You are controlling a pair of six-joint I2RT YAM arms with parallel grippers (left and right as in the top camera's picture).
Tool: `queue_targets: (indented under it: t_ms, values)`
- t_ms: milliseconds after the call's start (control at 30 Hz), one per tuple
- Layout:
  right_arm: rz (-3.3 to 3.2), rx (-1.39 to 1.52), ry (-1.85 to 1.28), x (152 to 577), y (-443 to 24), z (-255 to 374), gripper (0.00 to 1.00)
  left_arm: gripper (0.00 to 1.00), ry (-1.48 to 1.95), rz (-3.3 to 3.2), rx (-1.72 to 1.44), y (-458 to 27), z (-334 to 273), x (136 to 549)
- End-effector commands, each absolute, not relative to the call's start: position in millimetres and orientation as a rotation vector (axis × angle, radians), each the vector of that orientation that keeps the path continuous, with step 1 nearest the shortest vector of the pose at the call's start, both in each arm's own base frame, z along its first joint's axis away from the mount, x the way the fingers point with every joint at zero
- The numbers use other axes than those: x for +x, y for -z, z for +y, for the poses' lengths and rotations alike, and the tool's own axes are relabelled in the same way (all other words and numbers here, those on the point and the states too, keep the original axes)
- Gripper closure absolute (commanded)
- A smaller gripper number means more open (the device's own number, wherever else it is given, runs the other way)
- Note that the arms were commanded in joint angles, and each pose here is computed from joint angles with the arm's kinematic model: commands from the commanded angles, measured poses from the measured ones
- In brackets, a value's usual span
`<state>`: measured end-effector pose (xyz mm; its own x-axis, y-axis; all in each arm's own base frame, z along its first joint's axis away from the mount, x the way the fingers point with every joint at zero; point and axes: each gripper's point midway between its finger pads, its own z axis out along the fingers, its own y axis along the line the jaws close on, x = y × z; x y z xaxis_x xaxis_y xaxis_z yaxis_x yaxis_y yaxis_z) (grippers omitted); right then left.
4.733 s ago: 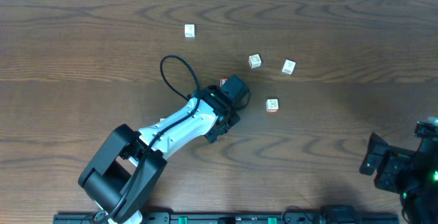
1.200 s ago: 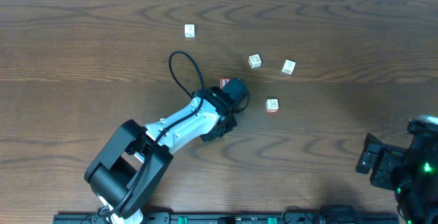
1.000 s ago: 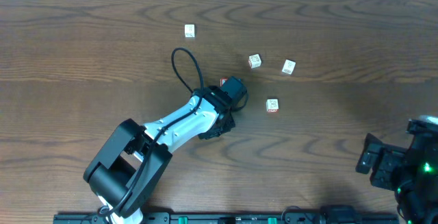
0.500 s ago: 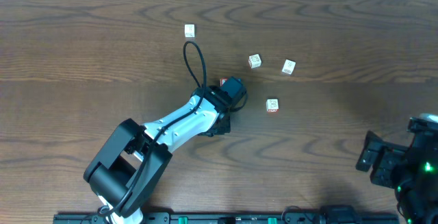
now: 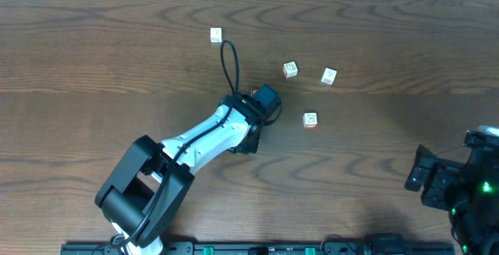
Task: Spell out Ai2
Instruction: 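Lift the 'A' block with the left gripper, then carry the 'A' block toward the left side of the 'I' block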
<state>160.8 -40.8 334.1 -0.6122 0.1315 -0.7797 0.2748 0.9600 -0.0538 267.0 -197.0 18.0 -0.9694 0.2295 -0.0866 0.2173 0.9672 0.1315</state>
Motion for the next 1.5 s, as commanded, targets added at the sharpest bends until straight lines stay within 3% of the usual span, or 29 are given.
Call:
queue_targets:
  t_ms: [0, 367, 600, 900, 1200, 1467]
  values:
    - [2.233, 0.288, 0.253, 161, -334, -46, 0.01, 0.94, -0.24, 2.967, 0.535, -26, -196, 278]
    - [2.22, 0.289, 0.261, 163, -336, -48, 0.01, 0.94, -0.324, 2.836, 1.128, -35, -191, 279]
    - [2.22, 0.289, 0.261, 163, -336, -48, 0.01, 0.94, -0.334, 2.829, 1.192, -35, -189, 277]
    - [2.221, 0.285, 0.273, 162, -336, -49, 0.01, 0.94, -0.219, 2.529, 1.639, -37, -212, 295]
    - [2.22, 0.276, 0.298, 162, -337, -51, 0.01, 0.94, 0.155, 2.423, 1.666, -65, -224, 322]
    - [2.197, 0.269, 0.317, 165, -342, -54, 0.01, 0.94, 0.239, 2.28, 1.748, -87, -208, 347]
